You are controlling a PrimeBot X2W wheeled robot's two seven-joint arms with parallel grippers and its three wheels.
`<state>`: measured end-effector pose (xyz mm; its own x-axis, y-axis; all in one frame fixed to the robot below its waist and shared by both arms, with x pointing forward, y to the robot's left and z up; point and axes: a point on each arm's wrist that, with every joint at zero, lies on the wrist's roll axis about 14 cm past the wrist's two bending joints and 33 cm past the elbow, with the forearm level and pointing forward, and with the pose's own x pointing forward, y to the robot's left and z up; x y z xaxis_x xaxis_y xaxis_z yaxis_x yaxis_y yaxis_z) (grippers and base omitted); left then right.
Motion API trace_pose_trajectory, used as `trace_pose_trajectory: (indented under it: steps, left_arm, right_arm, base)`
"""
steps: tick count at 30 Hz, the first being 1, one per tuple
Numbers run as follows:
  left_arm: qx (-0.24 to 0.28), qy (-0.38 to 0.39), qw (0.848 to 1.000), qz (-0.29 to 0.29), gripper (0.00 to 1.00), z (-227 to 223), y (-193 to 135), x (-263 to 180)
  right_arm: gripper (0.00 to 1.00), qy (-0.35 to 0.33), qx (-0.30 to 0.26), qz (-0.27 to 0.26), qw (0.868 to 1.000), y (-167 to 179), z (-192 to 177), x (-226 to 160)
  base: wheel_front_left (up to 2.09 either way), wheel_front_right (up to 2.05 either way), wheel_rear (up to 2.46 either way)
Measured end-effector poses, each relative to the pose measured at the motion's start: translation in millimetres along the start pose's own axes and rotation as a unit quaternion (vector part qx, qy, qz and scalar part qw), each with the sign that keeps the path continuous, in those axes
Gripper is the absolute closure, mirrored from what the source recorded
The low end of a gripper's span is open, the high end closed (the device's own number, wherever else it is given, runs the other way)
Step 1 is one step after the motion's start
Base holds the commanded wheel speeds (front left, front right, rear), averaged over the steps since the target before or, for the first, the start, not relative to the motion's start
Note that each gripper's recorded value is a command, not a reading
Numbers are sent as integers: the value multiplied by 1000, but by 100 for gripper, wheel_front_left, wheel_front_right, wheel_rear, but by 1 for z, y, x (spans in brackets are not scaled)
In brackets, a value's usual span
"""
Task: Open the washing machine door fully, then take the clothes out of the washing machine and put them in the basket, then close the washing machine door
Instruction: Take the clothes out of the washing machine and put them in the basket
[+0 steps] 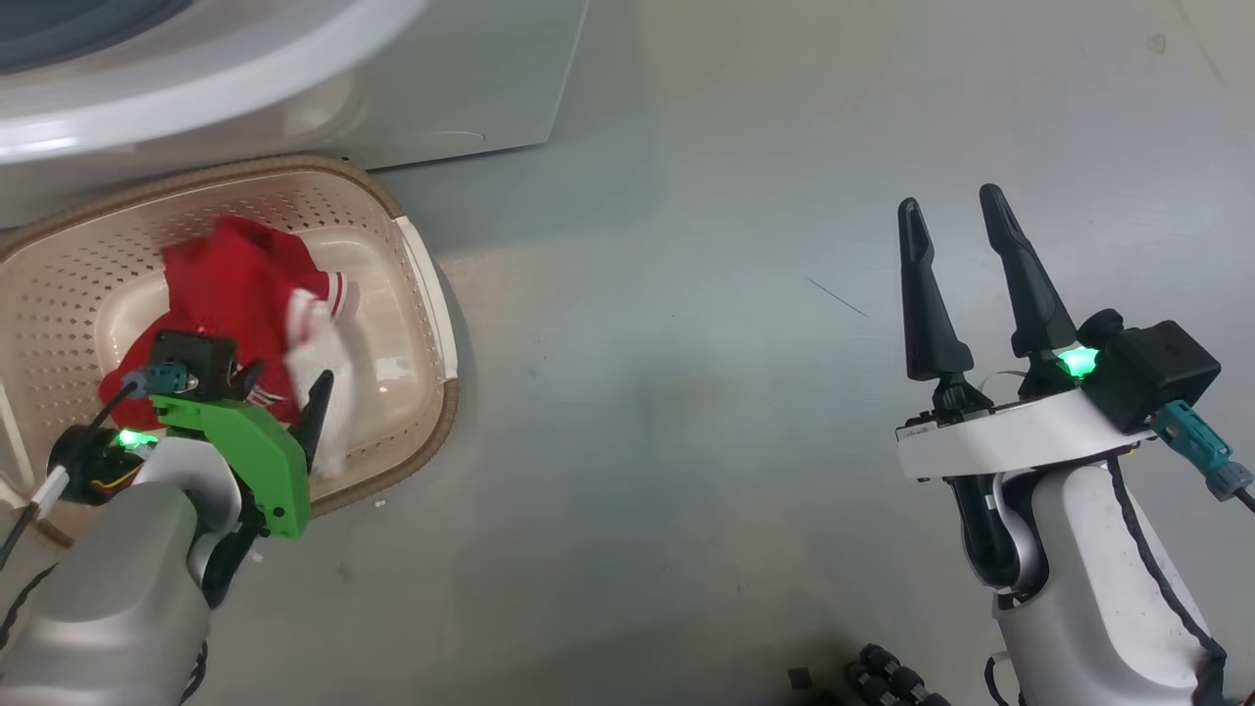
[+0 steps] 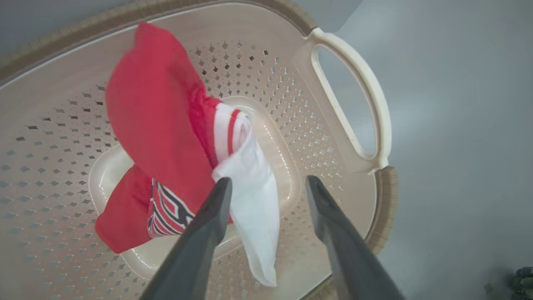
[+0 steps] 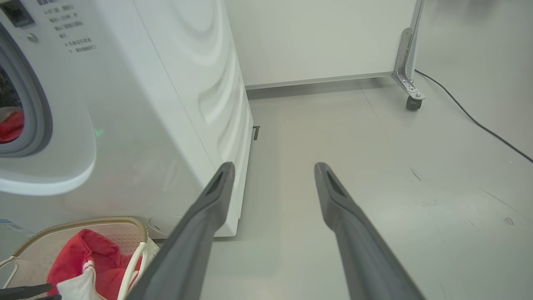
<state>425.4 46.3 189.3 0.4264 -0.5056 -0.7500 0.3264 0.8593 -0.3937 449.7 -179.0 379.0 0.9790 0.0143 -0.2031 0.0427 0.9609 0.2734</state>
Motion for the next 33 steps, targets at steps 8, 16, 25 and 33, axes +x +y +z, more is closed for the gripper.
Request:
trace_pose_trajectory:
  steps: [8, 16, 25, 33]
  left_arm:
    - [-1, -30, 1000, 6, 0, 11, 1, -11]
    - [3, -99, 995, 10, 0, 41, -3, -29]
    - [9, -189, 982, 15, 0, 81, -7, -62]
    - [20, -257, 966, 19, 0, 117, -16, -105]
  right_arm:
    - [0, -8, 3, 8, 1000, 6, 6, 1]
    - [0, -22, 3, 20, 1000, 15, 16, 3]
    - [0, -38, -1, 42, 998, 30, 29, 4]
    - [0, -52, 5, 72, 996, 51, 41, 1]
  base:
    - [0, 0, 0]
    - [0, 0, 0]
    - [0, 0, 0]
    - [0, 0, 0]
